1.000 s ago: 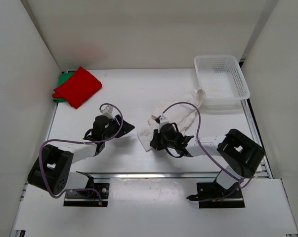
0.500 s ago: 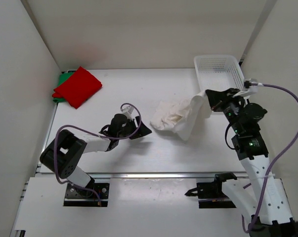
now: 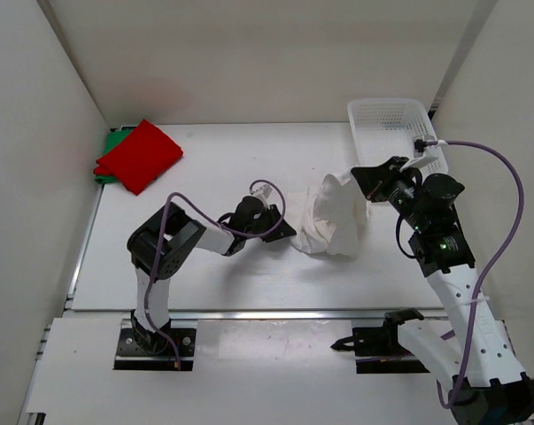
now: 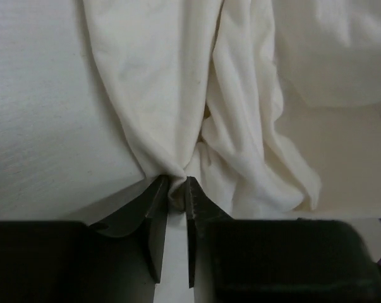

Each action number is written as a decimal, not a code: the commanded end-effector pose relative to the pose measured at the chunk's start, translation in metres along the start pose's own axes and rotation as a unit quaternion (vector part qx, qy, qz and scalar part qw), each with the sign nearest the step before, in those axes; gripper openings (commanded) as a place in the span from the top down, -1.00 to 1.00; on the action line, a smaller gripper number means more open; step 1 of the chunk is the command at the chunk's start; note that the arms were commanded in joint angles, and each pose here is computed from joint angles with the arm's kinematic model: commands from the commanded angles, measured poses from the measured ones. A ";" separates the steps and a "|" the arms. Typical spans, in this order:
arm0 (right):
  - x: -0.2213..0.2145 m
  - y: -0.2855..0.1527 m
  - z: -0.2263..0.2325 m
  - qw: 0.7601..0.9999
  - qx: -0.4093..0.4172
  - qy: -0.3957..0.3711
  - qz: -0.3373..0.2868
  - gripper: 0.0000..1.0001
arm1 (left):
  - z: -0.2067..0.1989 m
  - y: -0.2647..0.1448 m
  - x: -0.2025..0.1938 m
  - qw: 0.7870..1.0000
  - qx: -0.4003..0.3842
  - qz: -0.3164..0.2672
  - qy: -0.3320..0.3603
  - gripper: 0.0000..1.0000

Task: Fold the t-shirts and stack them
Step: Flatten out the tshirt

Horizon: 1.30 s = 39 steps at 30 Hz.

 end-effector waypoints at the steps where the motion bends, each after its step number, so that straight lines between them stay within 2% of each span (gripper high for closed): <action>1: 0.015 0.001 0.016 0.999 0.031 -0.018 -0.027 1.00 | -0.021 0.003 0.009 0.999 -0.032 -0.007 -0.006 0.50; 3: 0.020 0.001 0.017 0.999 0.033 -0.020 -0.033 0.99 | -0.021 -0.005 0.021 1.000 -0.015 -0.025 0.002 0.88; 4: 0.022 0.001 0.018 0.999 0.034 -0.018 -0.034 1.00 | -0.026 -0.014 0.031 0.999 -0.015 -0.039 0.009 1.00; 6: 0.028 0.001 0.018 0.998 0.029 -0.020 -0.043 1.00 | -0.042 -0.041 0.068 0.996 -0.032 -0.085 0.016 1.00; 7: 0.030 0.004 0.017 0.999 0.030 -0.018 -0.040 1.00 | -0.043 -0.047 0.078 0.995 -0.025 -0.090 0.027 1.00; 8: 0.032 0.005 0.019 0.999 0.035 -0.017 -0.038 1.00 | -0.057 -0.065 0.108 0.991 -0.038 -0.123 0.040 1.00; 9: 0.033 0.006 0.020 0.998 0.040 -0.017 -0.034 0.99 | -0.052 -0.074 0.118 0.991 -0.019 -0.123 0.046 1.00; 11: 0.042 0.003 0.025 0.998 0.045 -0.015 -0.042 0.99 | -0.080 -0.118 0.160 0.982 -0.040 -0.169 0.070 1.00; 13: 0.054 -0.002 0.028 0.997 0.042 -0.025 -0.060 1.00 | -0.081 -0.154 0.184 0.977 -0.017 -0.193 0.084 1.00; 15: 0.070 -0.010 0.039 0.995 0.049 -0.040 -0.079 1.00 | -0.098 -0.201 0.208 0.965 -0.019 -0.238 0.108 1.00; 18: 0.103 -0.027 0.062 0.989 0.073 -0.062 -0.115 1.00 | -0.110 -0.258 0.238 0.958 -0.030 -0.260 0.114 1.00; 22: 0.098 -0.043 0.085 0.982 0.133 -0.063 -0.118 1.00 | -0.091 -0.305 0.256 0.948 0.020 -0.298 0.111 0.99; 25: 0.048 -0.036 0.067 0.989 0.125 -0.050 -0.060 0.99 | -0.065 -0.304 0.249 0.944 0.092 -0.294 0.114 0.97; 26: 0.014 -0.032 0.051 0.993 0.110 -0.035 -0.020 1.00 | -0.053 -0.298 0.245 0.943 0.113 -0.291 0.118 0.96; 28: -0.059 -0.023 0.008 0.996 0.059 -0.005 0.072 0.99 | -0.017 -0.269 0.234 0.955 0.128 -0.251 0.089 0.97; 31: -0.117 -0.030 -0.031 0.992 0.016 0.028 0.125 1.00 | 0.022 -0.222 0.229 0.962 0.160 -0.208 0.072 0.97; 35: -0.106 -0.026 -0.042 0.994 0.022 0.042 0.101 1.00 | 0.068 -0.144 0.231 0.973 0.195 -0.116 0.039 0.99; 36: -0.100 -0.021 -0.044 0.994 0.018 0.047 0.099 1.00 | 0.061 -0.141 0.249 0.972 0.193 -0.125 0.043 0.98; 38: -0.089 -0.011 -0.042 0.995 0.021 0.044 0.091 1.00 | 0.072 -0.111 0.259 0.974 0.201 -0.100 0.029 0.96; 39: -0.078 -0.001 -0.040 0.996 0.019 0.036 0.079 1.00 | 0.059 -0.112 0.279 0.974 0.190 -0.118 0.041 0.88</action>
Point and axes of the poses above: each gripper's point midway between its finger pads, its own y axis out along the fingers, its own z axis along the line the jaws close on, x = y × z, the point moved 5 cm from there along -y, back along the fingers, and after that the axes turned 3 degrees about y, right-handed, at the moved point
